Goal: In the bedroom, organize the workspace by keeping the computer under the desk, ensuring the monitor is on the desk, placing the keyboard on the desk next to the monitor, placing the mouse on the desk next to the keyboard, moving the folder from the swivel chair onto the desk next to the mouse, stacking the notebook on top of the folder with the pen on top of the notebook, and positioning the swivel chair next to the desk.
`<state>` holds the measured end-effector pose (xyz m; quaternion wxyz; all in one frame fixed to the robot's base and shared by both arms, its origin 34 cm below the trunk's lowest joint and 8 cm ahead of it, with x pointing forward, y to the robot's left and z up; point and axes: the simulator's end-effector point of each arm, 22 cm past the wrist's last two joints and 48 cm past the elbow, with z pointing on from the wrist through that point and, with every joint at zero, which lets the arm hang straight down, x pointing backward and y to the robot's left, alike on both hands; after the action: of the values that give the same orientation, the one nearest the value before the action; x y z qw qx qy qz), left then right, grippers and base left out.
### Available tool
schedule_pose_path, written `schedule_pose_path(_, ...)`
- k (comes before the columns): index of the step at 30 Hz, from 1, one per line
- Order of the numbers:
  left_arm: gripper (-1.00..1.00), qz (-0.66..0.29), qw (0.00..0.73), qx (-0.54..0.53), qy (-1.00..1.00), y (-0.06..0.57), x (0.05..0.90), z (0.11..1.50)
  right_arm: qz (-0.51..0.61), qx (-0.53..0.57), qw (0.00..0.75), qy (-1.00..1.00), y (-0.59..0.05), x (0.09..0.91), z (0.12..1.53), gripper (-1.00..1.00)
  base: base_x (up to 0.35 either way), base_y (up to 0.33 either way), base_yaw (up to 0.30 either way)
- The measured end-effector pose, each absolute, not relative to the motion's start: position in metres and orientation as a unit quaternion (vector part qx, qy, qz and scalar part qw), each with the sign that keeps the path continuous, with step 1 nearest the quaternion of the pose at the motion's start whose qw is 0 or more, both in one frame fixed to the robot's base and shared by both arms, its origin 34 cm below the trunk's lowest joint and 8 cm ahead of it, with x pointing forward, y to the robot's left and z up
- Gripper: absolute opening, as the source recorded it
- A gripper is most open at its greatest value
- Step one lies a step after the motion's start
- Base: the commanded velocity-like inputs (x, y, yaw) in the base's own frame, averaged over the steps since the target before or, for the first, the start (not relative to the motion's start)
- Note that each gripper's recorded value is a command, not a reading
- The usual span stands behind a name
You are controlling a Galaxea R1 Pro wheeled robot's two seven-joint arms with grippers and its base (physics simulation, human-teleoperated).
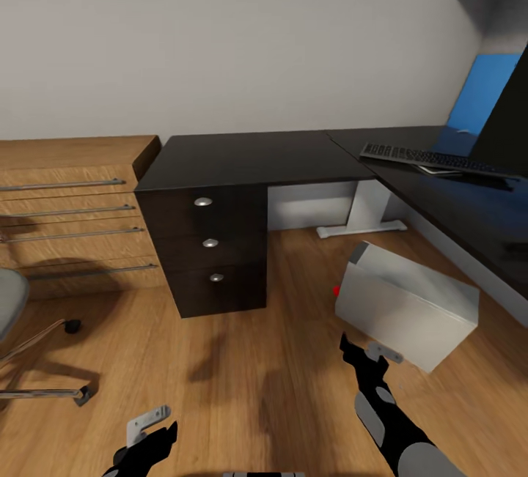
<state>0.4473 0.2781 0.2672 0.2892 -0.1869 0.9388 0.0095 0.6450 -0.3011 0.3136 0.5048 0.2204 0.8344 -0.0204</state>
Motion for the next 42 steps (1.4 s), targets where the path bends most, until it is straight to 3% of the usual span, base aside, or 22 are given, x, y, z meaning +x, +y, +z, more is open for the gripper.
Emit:
schedule_pose_path(18, 1.0, 0.032, 0.343, -0.186, 0.92, 0.311, 0.443, 0.293, 0.007, 0.2, 0.561, 0.804, -0.276, 0.601, 0.364, 1.0, 0.0, 0.0, 0.0)
schedule_pose_path(42, 1.0, 0.041, 0.432, -0.2, 0.878, 0.328, 0.446, 0.339, -0.009, 0.183, 0.549, 0.816, -0.278, 0.514, 0.345, 1.0, 0.0, 0.0, 0.0)
